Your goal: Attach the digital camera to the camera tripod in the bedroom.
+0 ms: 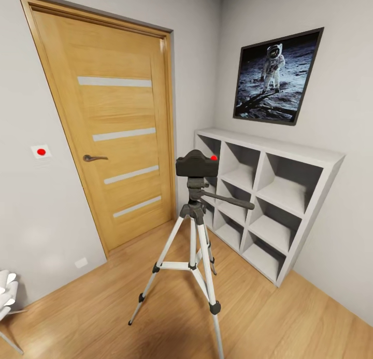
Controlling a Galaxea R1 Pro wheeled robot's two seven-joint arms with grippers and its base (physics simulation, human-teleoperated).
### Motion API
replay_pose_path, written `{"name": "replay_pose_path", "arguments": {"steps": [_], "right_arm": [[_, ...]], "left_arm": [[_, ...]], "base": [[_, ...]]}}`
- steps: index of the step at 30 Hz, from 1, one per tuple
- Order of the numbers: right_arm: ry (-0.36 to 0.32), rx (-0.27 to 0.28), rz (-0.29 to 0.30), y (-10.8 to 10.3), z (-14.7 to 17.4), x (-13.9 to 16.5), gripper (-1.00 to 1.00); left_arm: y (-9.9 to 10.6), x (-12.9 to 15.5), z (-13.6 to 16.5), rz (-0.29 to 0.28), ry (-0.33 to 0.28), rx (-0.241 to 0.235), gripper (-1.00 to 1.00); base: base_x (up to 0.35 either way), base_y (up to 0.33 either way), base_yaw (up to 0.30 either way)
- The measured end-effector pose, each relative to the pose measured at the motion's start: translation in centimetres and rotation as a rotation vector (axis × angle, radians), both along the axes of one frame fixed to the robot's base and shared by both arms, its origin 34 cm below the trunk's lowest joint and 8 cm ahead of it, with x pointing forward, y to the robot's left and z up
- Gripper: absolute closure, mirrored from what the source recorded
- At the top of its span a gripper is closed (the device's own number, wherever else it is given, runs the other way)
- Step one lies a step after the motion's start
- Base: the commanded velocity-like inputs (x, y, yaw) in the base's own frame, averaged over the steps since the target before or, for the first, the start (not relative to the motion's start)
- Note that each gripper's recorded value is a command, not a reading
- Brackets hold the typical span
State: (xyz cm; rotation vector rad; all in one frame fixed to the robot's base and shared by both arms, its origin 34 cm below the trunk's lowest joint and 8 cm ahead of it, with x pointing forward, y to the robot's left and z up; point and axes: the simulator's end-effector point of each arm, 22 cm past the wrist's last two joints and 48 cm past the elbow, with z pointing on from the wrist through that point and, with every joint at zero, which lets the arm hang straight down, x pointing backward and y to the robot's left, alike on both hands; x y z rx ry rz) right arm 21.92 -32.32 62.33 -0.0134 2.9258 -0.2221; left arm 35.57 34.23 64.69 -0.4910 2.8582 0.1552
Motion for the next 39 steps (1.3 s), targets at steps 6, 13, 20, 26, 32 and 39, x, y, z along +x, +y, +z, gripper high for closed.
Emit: {"name": "replay_pose_path", "arguments": {"steps": [6,13,20,26,32,39], "right_arm": [[-0.001,-0.004,0.003,-0.11,0.02,0.04,-1.00],[-0.001,-0.004,0.004,-0.06,0.02,0.06,-1.00],[-0.002,-0.003,-0.003,0.05,0.01,0.09,-1.00],[-0.001,-0.003,-0.004,0.06,0.01,0.04,-1.00],[-0.002,-0.003,-0.002,0.02,0.02,0.12,-1.00],[-0.002,-0.003,-0.002,0.01,0.02,0.08,-1.00]], "left_arm": [[0.00,0.00,0.00,0.000,0.000,0.000,-1.00],[0.00,0.00,0.00,0.000,0.000,0.000,-1.00],[0.00,0.00,0.00,0.000,0.000,0.000,-1.00],[0.00,0.00,0.00,0.000,0.000,0.000,-1.00],[0.00,0.00,0.00,-0.001,0.000,0.000,-1.00],[-0.11,0.04,0.00,-0.007,0.000,0.000,-1.00]], "base": [[0.000,0.000,0.000],[0.000,0.000,0.000],[0.000,0.000,0.000],[0.000,0.000,0.000],[0.000,0.000,0.000],[0.000,0.000,0.000]]}}
